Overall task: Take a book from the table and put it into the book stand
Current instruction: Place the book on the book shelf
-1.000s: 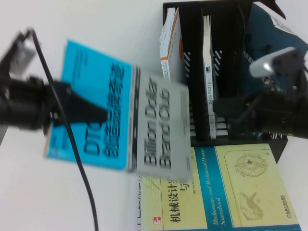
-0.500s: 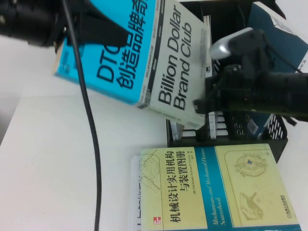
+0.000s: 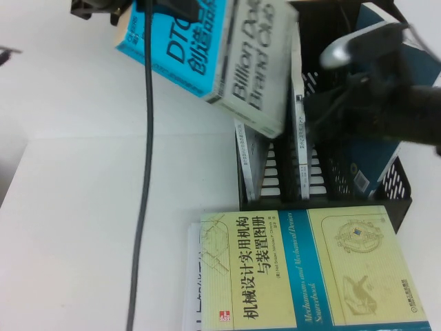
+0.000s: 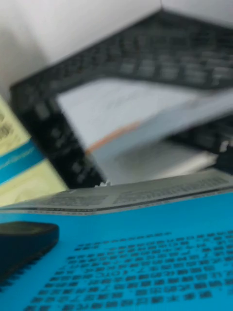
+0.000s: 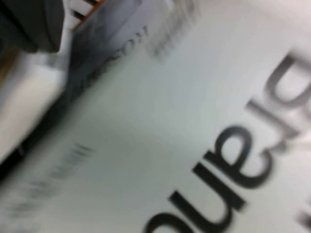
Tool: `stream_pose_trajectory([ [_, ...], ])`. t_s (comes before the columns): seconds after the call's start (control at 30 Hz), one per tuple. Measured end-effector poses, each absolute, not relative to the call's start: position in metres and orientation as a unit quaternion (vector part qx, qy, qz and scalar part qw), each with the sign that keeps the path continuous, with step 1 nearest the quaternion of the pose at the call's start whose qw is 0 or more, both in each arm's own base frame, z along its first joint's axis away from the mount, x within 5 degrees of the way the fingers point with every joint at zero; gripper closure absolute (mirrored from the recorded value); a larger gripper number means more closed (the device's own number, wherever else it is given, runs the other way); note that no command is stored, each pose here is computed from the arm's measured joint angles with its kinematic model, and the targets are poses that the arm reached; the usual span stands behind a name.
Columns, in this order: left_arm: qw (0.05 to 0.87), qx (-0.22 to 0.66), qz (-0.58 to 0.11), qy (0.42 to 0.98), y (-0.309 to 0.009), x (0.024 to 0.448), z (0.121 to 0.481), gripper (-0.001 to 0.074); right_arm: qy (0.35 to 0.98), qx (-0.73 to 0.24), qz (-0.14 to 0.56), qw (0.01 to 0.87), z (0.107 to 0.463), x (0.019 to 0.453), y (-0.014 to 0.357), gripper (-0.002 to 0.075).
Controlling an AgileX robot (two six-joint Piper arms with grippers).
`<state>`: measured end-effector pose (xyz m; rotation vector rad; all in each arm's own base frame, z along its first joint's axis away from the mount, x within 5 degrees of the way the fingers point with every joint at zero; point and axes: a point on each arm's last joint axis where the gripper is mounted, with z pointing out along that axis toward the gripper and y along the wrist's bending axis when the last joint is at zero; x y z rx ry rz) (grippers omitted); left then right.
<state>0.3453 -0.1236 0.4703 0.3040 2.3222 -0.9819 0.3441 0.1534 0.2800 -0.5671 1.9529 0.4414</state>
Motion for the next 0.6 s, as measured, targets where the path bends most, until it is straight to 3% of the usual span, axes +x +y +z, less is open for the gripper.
stream_pose_trajectory([
  [0.3, 0.297, 0.064, -0.338, 0.891, -0.121, 0.373, 0.46, 0.0556, 0.812, -0.144, 0.247, 0.509, 0.306, 0.347, 0.096, 0.0718],
  [0.6, 0.262, 0.06, -0.346, 0.899, -0.14, 0.385, 0.439, 0.0556, 0.81, -0.124, 0.272, 0.504, 0.317, 0.34, 0.086, 0.0718],
])
